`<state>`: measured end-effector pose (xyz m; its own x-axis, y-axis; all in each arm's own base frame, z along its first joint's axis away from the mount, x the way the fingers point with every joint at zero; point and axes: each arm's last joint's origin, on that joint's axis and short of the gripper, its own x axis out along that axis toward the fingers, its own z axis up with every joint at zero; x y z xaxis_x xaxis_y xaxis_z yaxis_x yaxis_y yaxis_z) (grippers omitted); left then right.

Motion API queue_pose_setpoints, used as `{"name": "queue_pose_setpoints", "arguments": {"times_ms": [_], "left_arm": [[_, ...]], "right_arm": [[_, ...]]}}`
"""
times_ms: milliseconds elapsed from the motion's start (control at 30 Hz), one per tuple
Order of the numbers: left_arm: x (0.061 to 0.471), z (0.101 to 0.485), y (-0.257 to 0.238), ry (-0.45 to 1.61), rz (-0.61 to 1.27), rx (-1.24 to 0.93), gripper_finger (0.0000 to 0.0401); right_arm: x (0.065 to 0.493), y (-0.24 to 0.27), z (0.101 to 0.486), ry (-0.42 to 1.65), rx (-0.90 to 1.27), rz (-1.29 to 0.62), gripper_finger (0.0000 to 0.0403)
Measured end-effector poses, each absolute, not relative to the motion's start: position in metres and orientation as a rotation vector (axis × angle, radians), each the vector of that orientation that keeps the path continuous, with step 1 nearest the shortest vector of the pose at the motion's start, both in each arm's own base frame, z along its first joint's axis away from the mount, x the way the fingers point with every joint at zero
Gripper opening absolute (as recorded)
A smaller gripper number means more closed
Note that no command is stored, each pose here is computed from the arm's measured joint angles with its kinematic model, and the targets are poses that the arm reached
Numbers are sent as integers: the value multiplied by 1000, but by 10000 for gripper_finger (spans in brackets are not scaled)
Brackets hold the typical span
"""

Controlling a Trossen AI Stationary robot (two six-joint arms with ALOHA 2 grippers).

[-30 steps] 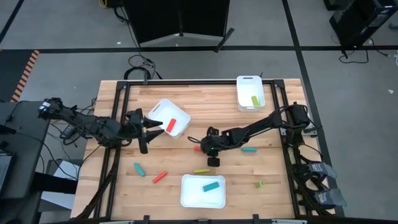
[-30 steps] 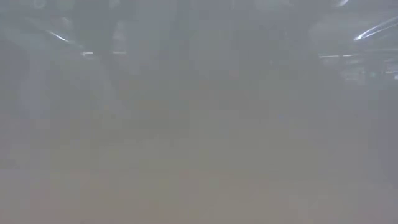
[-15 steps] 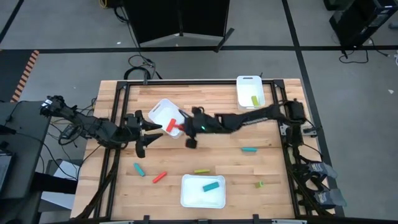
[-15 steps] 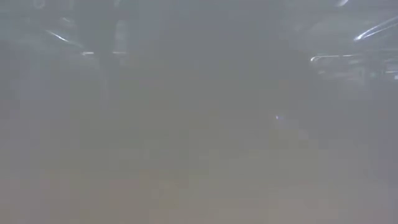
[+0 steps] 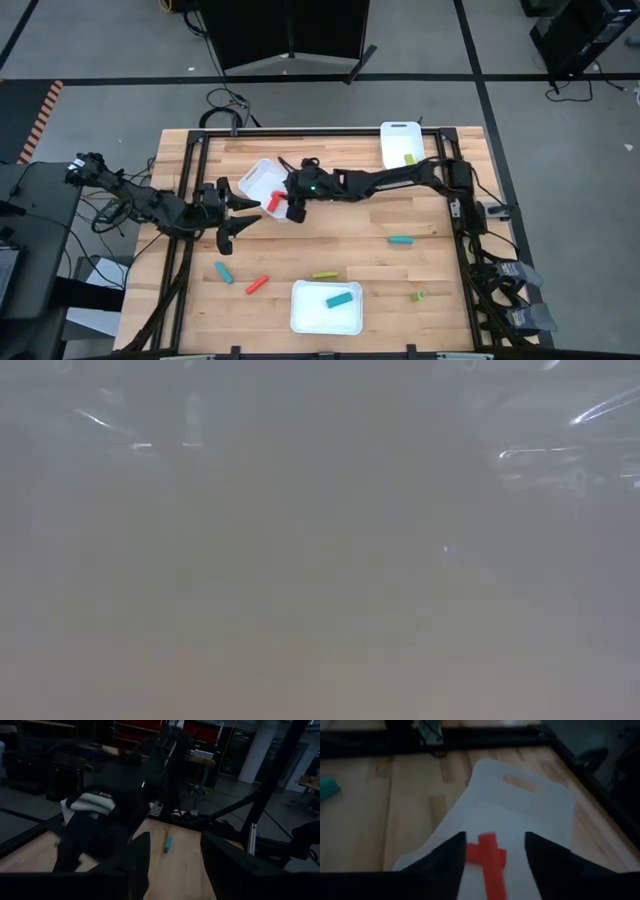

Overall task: Sort blocks
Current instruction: Put the right orange block into the top left bin, then put the left blue block into the bottom bin

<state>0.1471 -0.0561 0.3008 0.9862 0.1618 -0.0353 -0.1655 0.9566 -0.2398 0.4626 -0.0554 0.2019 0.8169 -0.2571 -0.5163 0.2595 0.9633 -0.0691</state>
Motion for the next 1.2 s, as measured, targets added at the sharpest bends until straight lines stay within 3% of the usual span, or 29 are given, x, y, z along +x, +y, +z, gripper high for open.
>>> {"name": "queue_pose_setpoints", "arguments": {"times_ms": [133, 333, 533, 800, 1033, 1200], "left_arm": [[147, 300, -56, 19, 167, -242, 182], [150, 292, -58, 83, 177, -228, 182], [171, 271, -61, 287, 232, -183, 182], [206, 270, -77, 742, 175, -128, 182], [215, 271, -103, 1278, 98, 4, 184], [217, 249, -128, 1540, 48, 97, 198]], "right_arm": [[441, -54, 212, 526, -13, -291, 239], [373, -42, 229, 361, 5, -301, 219], [300, -13, 233, 325, 31, -251, 207], [245, 23, 245, 230, 30, -211, 214], [236, 42, 247, 221, 13, -181, 215], [235, 48, 248, 218, 10, -164, 215]]}}
